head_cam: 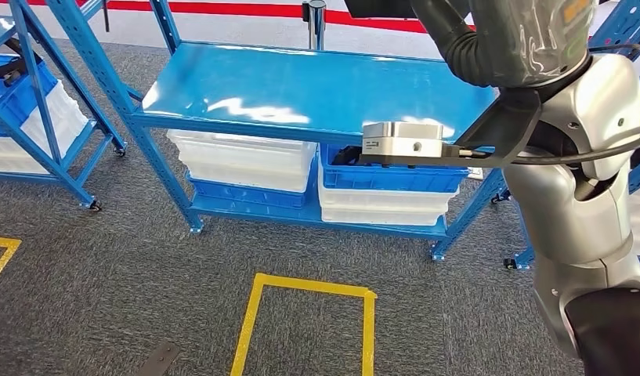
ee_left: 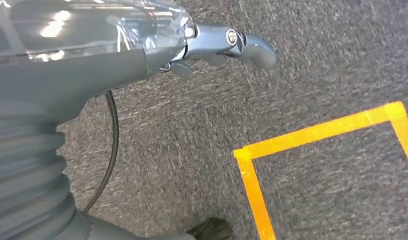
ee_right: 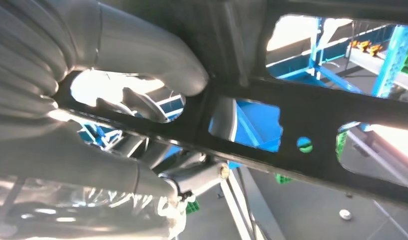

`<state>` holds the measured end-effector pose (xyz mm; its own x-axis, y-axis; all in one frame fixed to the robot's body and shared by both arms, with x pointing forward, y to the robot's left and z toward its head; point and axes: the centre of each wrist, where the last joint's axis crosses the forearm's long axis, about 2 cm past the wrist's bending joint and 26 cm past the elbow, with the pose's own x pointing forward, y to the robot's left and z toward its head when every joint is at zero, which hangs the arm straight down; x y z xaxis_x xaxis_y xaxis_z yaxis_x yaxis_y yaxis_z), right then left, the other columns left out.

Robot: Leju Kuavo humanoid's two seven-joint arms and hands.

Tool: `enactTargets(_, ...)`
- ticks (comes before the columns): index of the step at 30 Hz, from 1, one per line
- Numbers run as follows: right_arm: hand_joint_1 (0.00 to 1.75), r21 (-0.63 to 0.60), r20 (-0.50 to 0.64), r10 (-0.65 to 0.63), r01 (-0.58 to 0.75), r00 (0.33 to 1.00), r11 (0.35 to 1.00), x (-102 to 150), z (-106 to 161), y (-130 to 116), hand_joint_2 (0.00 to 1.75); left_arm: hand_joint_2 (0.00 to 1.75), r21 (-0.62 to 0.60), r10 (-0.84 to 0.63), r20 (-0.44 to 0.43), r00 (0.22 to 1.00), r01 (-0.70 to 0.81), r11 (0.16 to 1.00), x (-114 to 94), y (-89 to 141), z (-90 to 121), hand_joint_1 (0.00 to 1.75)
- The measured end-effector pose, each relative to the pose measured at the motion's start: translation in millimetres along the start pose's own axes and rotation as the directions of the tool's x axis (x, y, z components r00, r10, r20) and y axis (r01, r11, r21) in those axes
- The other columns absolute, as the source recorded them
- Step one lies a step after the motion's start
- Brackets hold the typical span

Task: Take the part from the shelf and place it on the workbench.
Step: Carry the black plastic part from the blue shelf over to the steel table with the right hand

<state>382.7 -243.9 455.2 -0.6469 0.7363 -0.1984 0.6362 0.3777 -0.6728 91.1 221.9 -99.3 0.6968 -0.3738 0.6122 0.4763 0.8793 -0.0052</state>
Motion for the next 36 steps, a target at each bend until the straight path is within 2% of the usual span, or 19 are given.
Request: enactTargets(36,1.75,0.024,-0.02,0.05,-0.05,0.999,0.998,-12,11,-4,1.75,1.75,-0.015,0.012,0.0,1.0,-0.012,1.0,1,-9,0,0.0)
